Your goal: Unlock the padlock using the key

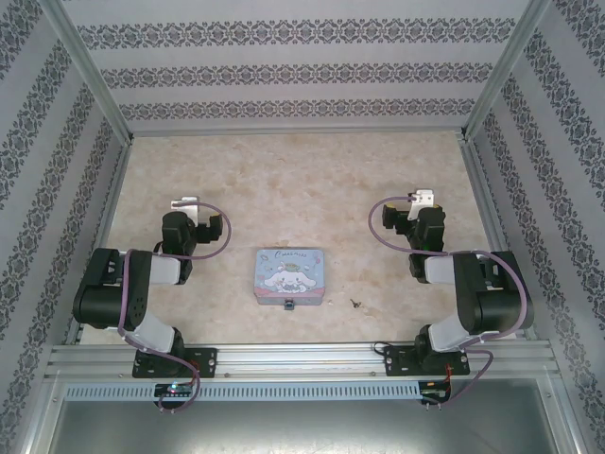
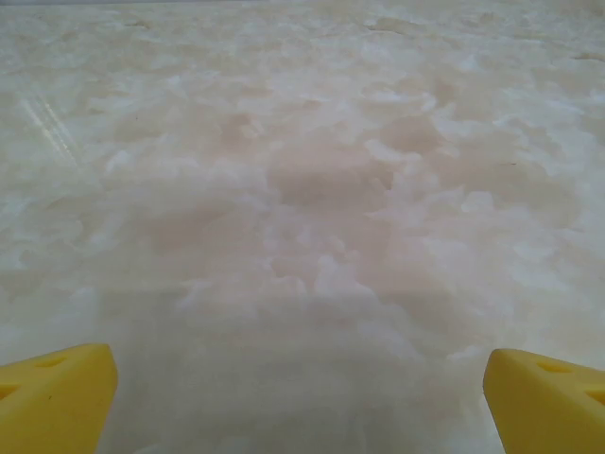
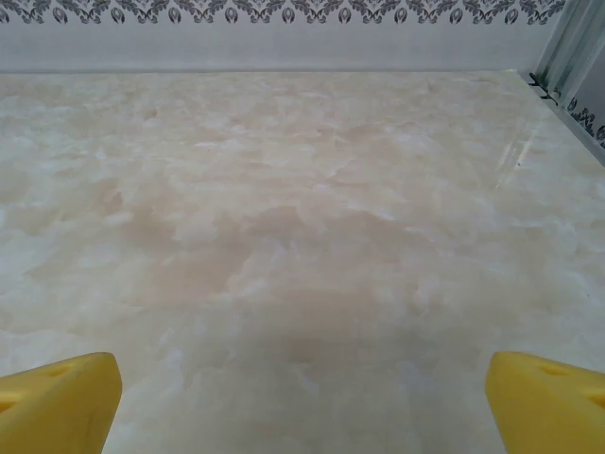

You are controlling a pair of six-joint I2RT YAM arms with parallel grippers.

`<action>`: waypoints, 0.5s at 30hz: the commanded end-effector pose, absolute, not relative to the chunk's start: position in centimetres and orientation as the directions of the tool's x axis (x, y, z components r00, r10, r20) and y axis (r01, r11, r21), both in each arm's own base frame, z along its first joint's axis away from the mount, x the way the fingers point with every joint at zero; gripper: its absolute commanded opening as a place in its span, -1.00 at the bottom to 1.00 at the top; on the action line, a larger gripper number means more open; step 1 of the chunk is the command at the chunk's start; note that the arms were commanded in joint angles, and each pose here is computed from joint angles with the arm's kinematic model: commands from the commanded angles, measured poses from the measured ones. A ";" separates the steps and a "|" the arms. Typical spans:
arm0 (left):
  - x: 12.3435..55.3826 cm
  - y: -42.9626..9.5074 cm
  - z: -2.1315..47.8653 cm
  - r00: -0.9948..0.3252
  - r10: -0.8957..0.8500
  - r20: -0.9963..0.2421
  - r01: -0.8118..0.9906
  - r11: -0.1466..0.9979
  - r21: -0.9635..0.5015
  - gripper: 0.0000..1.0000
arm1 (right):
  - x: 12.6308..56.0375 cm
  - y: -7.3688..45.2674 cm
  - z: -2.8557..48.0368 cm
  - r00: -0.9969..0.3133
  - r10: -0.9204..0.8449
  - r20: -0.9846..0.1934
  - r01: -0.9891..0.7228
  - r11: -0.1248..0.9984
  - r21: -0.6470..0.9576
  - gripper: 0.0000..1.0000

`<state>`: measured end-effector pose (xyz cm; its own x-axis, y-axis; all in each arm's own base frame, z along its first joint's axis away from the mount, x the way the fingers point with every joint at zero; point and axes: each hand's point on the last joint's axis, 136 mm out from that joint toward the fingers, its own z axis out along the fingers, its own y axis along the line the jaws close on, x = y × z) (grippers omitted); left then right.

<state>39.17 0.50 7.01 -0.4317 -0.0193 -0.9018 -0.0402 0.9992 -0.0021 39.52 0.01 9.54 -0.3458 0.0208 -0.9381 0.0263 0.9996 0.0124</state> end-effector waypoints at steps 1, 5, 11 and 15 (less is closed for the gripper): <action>40.0 0.7 8.2 -0.398 -0.004 -0.918 -0.029 1.000 0.009 0.99 | 39.7 0.2 10.5 -0.312 0.019 -0.950 0.013 1.000 0.015 0.97; 40.0 0.7 8.2 -0.396 -0.004 -0.918 -0.030 1.000 0.008 0.99 | 39.8 0.2 10.6 -0.309 0.019 -0.951 0.014 1.000 0.016 0.96; 40.0 0.8 8.1 -0.403 -0.008 -0.915 -0.030 1.000 0.004 0.99 | 39.9 0.1 10.5 -0.313 0.027 -0.949 0.014 1.000 0.024 0.96; 40.0 0.7 8.2 -0.400 -0.007 -0.917 -0.028 1.000 0.004 0.99 | 39.9 0.0 10.6 -0.311 0.043 -0.949 0.007 0.999 0.043 0.96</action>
